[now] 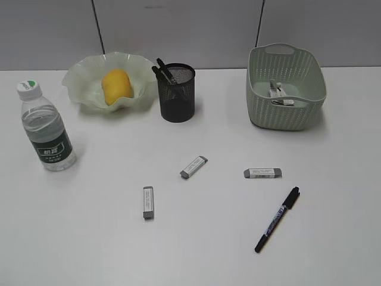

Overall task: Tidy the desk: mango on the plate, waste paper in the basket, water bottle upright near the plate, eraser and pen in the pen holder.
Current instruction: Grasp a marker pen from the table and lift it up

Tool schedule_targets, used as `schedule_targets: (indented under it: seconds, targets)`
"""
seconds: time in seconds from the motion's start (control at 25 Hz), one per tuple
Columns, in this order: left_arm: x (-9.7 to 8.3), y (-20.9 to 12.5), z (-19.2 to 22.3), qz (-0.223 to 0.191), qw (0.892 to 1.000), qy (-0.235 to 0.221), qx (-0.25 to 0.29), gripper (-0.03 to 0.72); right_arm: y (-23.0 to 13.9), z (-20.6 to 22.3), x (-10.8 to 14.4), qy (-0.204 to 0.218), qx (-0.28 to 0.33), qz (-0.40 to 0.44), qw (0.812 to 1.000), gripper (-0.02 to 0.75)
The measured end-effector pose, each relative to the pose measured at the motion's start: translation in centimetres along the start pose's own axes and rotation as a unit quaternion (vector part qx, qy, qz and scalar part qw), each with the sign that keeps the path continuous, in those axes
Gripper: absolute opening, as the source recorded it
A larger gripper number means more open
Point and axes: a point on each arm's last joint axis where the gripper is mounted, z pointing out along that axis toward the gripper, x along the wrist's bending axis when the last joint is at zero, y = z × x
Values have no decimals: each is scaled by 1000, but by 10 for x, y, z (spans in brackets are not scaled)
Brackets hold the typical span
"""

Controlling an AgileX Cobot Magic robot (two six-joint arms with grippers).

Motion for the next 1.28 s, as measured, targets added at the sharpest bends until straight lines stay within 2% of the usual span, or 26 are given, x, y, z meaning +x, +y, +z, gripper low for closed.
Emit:
schedule_targets:
  seconds: [0.16,0.36,0.56,0.92,1.04,1.16,1.28]
  targets:
    - [1,0,0,3,1000,3,0,384,21,22,5,0,62,24,998,391]
    - [2,0,0,16,1000,-23,1,384,32,53,15,37,138,76,987,383]
    - [2,0,0,22,999,-35,2,384,39,77,30,40,172,97,979,383]
    - [2,0,0,22,999,-35,2,384,58,122,85,-58,190,64,978,383]
    - [0,0,0,19,999,-48,2,384,62,145,95,-76,184,99,975,383]
    - [-1,0,-1,17,998,-64,3,384,64,168,95,-105,165,161,967,383]
    - [-1,0,-1,17,998,-64,2,384,66,184,95,-114,149,198,962,383]
